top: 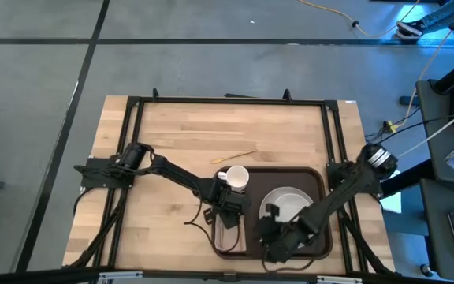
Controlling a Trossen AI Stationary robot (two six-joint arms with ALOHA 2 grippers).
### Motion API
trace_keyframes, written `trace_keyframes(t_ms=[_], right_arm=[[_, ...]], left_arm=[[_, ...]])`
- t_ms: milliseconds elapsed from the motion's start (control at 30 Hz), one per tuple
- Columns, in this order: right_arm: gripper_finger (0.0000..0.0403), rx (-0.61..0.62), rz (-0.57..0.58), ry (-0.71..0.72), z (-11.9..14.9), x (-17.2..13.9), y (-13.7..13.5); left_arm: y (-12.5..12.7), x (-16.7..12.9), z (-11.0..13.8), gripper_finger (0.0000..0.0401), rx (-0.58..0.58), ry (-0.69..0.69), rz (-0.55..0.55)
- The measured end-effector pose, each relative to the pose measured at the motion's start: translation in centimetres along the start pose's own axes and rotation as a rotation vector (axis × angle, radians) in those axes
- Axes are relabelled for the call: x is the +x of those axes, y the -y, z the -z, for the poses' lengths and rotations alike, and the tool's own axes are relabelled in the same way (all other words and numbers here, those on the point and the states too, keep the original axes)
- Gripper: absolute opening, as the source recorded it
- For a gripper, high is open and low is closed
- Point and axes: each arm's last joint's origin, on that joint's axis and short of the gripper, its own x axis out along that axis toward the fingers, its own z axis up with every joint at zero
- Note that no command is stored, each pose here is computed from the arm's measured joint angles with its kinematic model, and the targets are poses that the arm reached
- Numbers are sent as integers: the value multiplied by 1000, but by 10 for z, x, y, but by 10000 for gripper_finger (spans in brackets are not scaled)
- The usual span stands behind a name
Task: Set up tray
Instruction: Adjust the brown napkin
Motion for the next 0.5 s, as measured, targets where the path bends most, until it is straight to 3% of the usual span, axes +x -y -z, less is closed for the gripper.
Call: trace_keyframes(t_ms=[167, 500], right_arm=[[145, -23, -83, 5, 2, 20, -9], [145, 24, -59, 14, -1, 53, 0]], left_arm=[[0, 0, 0, 2, -21, 1, 1], [0, 0, -1, 1, 31, 6, 2]])
